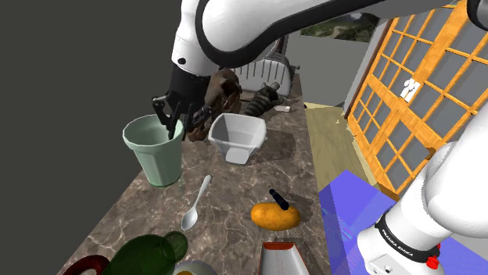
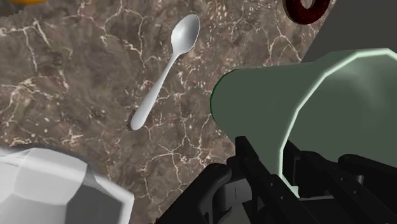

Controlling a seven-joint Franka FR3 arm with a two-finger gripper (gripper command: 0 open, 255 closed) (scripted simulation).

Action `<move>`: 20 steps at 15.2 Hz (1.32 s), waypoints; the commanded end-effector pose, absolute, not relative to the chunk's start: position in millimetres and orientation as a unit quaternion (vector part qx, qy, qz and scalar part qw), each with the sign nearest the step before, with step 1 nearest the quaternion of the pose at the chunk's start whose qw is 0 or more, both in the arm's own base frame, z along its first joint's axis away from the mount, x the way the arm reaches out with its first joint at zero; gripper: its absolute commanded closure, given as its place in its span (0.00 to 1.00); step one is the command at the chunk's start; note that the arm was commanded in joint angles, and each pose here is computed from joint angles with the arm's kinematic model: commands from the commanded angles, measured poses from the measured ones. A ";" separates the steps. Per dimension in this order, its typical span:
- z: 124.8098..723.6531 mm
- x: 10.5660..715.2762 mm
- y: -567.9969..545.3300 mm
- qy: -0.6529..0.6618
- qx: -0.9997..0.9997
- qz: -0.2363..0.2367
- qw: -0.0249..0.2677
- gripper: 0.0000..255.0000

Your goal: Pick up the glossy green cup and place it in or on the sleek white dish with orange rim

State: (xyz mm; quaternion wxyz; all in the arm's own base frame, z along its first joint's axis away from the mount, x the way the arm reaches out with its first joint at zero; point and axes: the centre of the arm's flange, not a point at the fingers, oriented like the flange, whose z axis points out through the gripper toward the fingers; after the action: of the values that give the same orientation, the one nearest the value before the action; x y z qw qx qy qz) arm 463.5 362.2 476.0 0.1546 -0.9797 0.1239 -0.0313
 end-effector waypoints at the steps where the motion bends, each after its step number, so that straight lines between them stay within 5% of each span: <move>1: 487.0 463.1 361.2 0.124 -0.980 -0.032 0.155 1.00; 20: 515.5 216.1 328.3 0.124 -0.980 -0.032 0.155 1.00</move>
State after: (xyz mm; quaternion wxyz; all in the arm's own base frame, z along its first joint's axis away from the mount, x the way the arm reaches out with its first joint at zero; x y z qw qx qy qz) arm 230.4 329.5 513.8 0.1542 -0.9798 0.1235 -0.0313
